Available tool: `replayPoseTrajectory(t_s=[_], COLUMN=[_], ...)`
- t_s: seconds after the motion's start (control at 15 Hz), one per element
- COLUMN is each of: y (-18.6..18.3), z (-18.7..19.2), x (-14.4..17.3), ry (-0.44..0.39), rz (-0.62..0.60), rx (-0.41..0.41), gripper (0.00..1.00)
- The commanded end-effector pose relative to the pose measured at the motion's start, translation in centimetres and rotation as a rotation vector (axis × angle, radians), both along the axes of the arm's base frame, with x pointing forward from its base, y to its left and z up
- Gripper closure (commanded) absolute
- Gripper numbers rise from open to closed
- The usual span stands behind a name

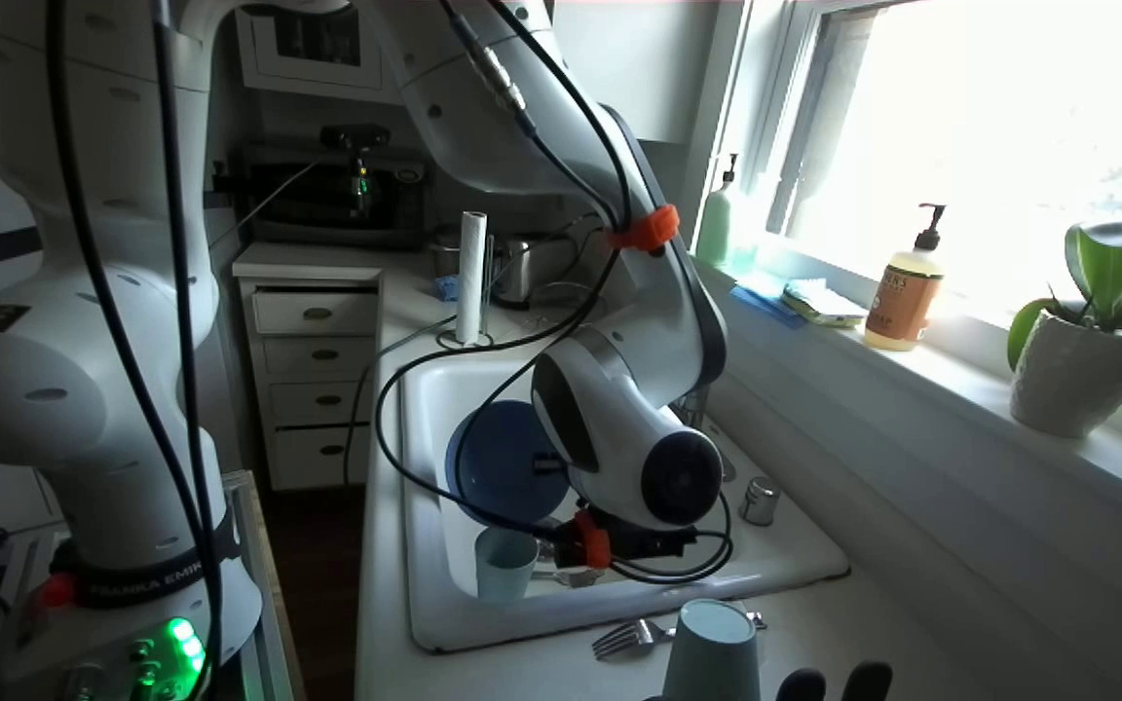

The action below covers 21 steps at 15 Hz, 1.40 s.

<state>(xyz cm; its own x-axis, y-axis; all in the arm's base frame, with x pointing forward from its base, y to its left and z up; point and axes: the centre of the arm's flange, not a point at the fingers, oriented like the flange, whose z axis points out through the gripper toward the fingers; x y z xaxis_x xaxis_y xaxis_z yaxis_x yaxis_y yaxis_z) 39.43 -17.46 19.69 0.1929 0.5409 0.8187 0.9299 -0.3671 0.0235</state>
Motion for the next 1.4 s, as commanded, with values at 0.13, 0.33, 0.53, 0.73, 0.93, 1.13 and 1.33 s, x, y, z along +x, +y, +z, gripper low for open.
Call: replayPoseTrajectory(t_s=[0.13,0.33,0.53,0.73,0.93,1.13,1.33], y=[-0.14,-0.12,-0.05,-0.05,-0.15,-0.26,-0.33], z=[0.19,0.26,0.38,0.39,0.45,0.61,0.75], x=[0.11,0.04,0.12,0.11,0.06,0.09,0.07], ry=[-0.039,-0.046,-0.06,-0.069,-0.072,-0.077,-0.081], rz=[-0.005,-0.008,-0.011,-0.009,-0.006,-0.004,-0.001], rx=[0.047,0.069,0.086,0.093,0.097,0.102,0.114], gripper=[0.99,0.99,0.99,0.99,0.99,0.99,0.99])
